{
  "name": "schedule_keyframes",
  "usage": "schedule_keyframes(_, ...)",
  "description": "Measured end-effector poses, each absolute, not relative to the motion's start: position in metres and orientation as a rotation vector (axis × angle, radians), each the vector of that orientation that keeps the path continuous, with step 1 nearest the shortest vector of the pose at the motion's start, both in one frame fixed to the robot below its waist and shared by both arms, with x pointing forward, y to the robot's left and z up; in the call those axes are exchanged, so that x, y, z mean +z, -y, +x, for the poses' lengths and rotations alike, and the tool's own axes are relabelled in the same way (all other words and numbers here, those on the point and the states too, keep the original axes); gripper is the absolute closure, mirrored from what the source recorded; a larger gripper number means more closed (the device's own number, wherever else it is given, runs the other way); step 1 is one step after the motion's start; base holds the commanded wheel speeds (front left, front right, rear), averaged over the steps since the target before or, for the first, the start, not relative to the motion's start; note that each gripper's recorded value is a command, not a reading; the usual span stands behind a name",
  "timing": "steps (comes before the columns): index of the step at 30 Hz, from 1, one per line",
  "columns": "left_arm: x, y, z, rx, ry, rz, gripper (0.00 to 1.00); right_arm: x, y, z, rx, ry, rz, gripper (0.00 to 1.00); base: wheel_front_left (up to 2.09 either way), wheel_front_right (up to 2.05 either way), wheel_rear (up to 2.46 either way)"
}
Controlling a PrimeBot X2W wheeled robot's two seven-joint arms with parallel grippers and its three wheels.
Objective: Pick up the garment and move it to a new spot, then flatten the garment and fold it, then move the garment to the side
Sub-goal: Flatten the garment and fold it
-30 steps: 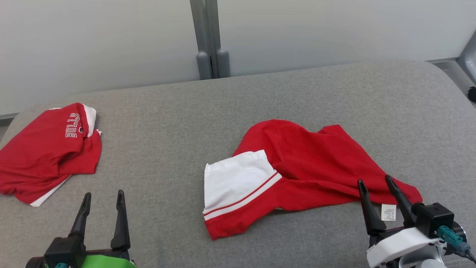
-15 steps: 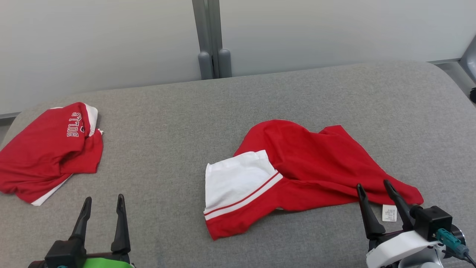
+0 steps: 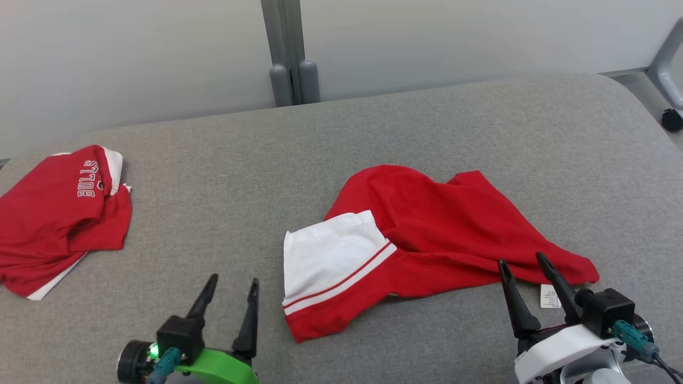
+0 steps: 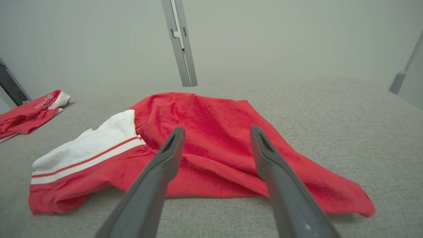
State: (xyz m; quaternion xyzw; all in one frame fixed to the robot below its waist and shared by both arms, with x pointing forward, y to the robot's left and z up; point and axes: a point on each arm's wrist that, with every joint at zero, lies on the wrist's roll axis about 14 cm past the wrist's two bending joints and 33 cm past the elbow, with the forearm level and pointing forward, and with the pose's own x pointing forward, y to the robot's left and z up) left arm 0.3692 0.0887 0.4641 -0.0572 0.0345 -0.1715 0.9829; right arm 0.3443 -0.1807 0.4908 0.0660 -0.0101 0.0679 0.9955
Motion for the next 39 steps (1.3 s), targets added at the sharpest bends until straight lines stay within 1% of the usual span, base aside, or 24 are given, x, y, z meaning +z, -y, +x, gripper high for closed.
schedule_keyframes(6,0.439,-0.046,0.375,-0.482,-0.168,-0.128,0.00,0.483,0.191,0.345,0.106,-0.005,0.134,0.00,0.00,0.00,0.00)
schedule_keyframes(16,0.399,-0.018,0.377,-0.567,-0.317,-0.134,0.00,0.478,0.210,0.345,0.054,-0.023,0.127,0.00,0.00,0.00,0.00)
schedule_keyframes(17,0.398,-0.016,0.377,-0.576,-0.324,-0.130,0.34,0.478,0.211,0.344,0.050,-0.024,0.127,0.00,0.00,0.00,0.00)
schedule_keyframes(18,0.398,-0.013,0.378,-0.582,-0.326,-0.130,0.83,0.478,0.212,0.344,0.046,-0.025,0.127,0.00,0.00,0.00,0.00)
schedule_keyframes(19,0.399,-0.010,0.380,-0.588,-0.322,-0.135,1.00,0.478,0.213,0.343,0.041,-0.026,0.127,0.00,0.00,0.00,0.00)
schedule_keyframes(23,0.418,-0.007,0.395,-0.596,-0.257,-0.131,1.00,0.478,0.216,0.342,0.030,-0.024,0.127,0.00,0.00,0.00,0.00)
schedule_keyframes(28,0.448,-0.022,0.423,-0.566,-0.149,-0.084,1.00,0.479,0.214,0.344,0.035,-0.021,0.130,0.00,0.00,0.00,0.00)
schedule_keyframes(34,0.514,-0.035,0.461,-0.532,0.053,-0.041,1.00,0.479,0.210,0.347,0.046,-0.019,0.134,0.00,0.00,0.00,0.00)
schedule_keyframes(35,0.531,-0.033,0.460,-0.542,0.110,-0.034,1.00,0.480,0.208,0.348,0.050,-0.016,0.138,0.00,0.00,0.00,0.00)
schedule_keyframes(36,0.533,-0.031,0.457,-0.553,0.119,-0.031,1.00,0.479,0.206,0.348,0.052,-0.017,0.142,0.00,0.00,0.00,0.00)
schedule_keyframes(39,0.521,-0.022,0.435,-0.598,0.095,-0.020,1.00,0.476,0.203,0.347,0.055,-0.026,0.149,0.00,0.00,0.00,0.00)
